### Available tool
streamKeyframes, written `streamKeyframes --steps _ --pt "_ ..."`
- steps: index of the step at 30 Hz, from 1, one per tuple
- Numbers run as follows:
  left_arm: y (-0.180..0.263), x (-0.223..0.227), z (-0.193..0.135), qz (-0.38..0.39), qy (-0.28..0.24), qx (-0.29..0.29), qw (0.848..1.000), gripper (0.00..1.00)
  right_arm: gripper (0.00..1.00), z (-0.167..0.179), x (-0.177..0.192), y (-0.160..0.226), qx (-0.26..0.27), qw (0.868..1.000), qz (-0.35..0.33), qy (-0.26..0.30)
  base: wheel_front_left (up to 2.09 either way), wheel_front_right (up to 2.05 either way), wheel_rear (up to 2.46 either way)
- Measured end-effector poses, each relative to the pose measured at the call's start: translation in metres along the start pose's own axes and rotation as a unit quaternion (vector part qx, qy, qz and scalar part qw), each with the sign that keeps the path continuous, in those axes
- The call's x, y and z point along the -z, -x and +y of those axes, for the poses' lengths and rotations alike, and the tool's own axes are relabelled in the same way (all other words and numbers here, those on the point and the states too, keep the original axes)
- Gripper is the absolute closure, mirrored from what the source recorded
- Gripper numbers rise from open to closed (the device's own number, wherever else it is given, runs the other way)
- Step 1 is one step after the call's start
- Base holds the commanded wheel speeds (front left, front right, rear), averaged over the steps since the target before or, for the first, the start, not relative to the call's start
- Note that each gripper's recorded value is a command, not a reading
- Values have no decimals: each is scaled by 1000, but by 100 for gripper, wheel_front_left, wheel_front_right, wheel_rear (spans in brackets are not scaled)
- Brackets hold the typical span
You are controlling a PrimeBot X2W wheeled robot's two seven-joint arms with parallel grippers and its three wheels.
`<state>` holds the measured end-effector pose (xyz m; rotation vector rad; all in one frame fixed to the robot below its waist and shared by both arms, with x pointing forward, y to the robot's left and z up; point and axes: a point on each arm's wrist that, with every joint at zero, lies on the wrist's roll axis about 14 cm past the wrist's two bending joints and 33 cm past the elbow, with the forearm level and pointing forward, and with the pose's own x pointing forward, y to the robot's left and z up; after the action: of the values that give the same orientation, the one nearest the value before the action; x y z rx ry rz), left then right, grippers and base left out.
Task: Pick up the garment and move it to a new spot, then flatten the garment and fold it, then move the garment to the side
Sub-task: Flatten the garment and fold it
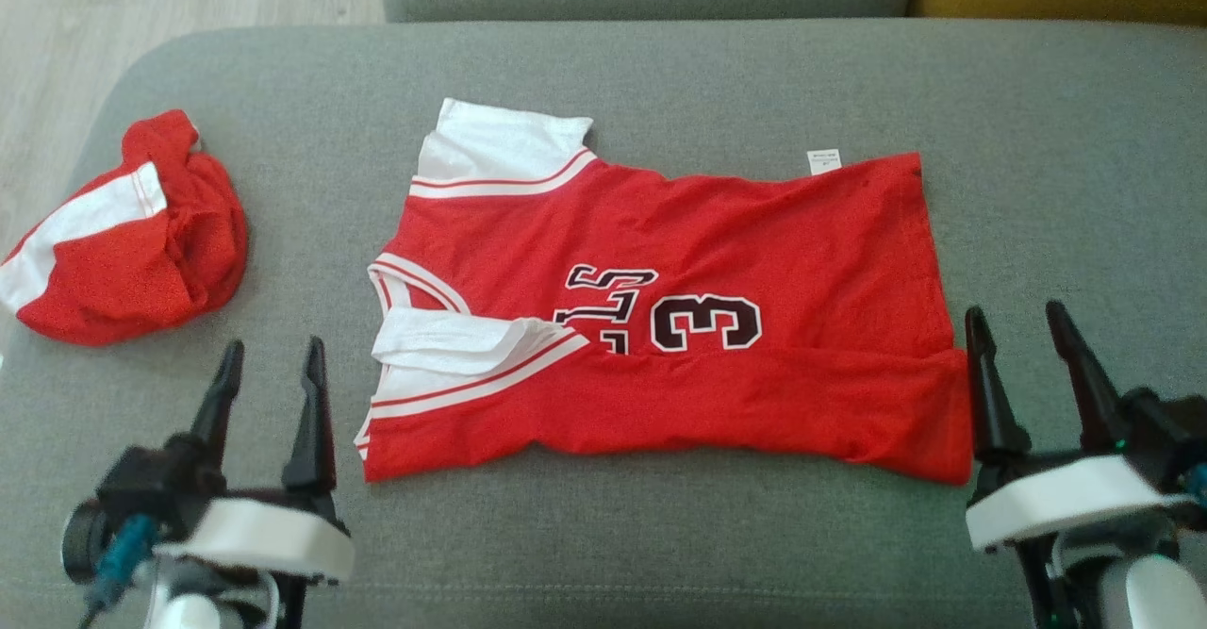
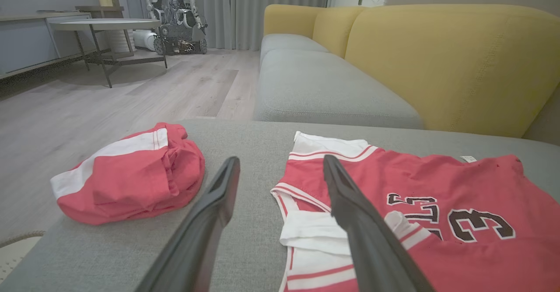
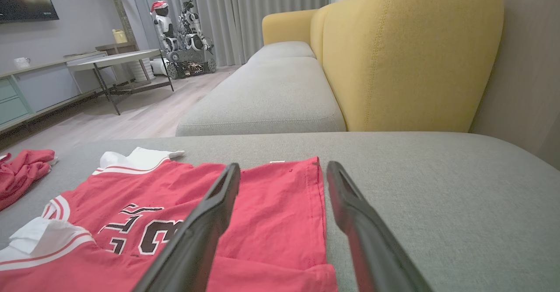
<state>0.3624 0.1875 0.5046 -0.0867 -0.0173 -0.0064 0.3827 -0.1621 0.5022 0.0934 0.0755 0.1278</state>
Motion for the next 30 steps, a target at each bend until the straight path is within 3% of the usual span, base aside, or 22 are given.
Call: streamKeyframes --steps 11,25,30 --pt "20 -3 -13 -5 -17 26 1000 0 0 -1 10 27 11 1000 25 3 0 0 0" --pt "20 4 -17 10 -17 33 999 0 0 -3 12 27 13 999 31 3 0 0 0" --pt "19 21 -21 47 -9 47 998 0 0 -12 31 25 25 997 67 1 0 0 0"
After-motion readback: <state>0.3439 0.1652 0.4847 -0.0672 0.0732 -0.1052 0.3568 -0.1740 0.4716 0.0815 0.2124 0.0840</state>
